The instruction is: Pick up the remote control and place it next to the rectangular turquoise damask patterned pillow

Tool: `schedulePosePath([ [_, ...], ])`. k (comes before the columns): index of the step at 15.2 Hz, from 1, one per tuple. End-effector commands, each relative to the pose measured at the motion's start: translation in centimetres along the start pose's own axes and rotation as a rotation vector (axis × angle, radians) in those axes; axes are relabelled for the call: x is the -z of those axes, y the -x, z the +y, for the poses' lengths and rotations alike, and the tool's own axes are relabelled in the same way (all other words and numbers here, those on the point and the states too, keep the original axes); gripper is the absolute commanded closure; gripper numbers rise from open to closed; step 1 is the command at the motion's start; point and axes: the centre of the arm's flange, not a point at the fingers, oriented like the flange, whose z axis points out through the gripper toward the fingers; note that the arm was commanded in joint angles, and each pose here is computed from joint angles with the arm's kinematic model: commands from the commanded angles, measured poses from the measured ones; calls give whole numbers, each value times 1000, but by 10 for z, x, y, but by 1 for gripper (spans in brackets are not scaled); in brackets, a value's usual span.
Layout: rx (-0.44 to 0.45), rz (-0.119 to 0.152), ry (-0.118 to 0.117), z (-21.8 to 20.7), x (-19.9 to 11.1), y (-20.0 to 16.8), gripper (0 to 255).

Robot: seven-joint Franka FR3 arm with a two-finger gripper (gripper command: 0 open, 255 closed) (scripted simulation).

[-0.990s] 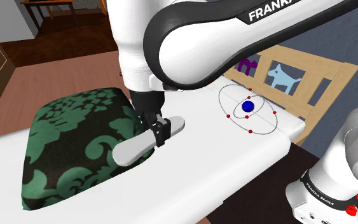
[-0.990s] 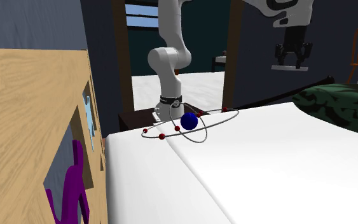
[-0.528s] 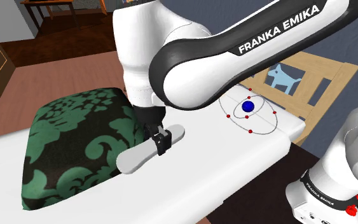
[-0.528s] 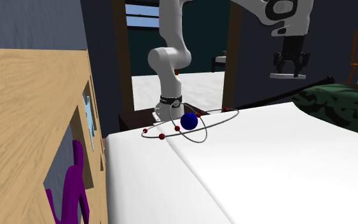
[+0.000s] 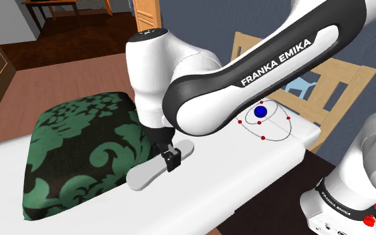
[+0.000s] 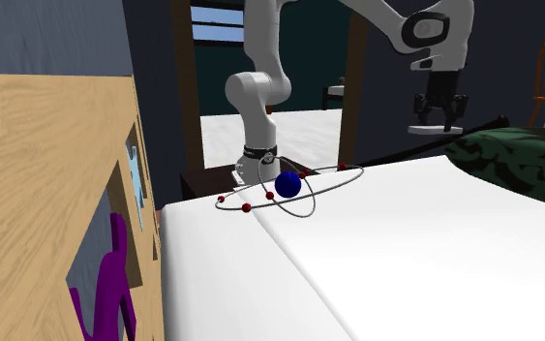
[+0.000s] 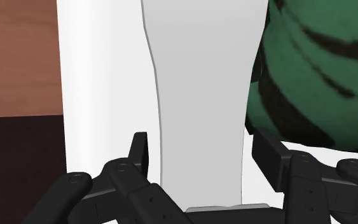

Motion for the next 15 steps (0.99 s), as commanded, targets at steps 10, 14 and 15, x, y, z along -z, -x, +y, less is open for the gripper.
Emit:
schedulePosePath([
  [10,0,-1,-1,2,-57,1,255],
  [14,0,-1,-1,2,-79,1,255],
  [15,0,-1,-1,2,-84,1,255],
])
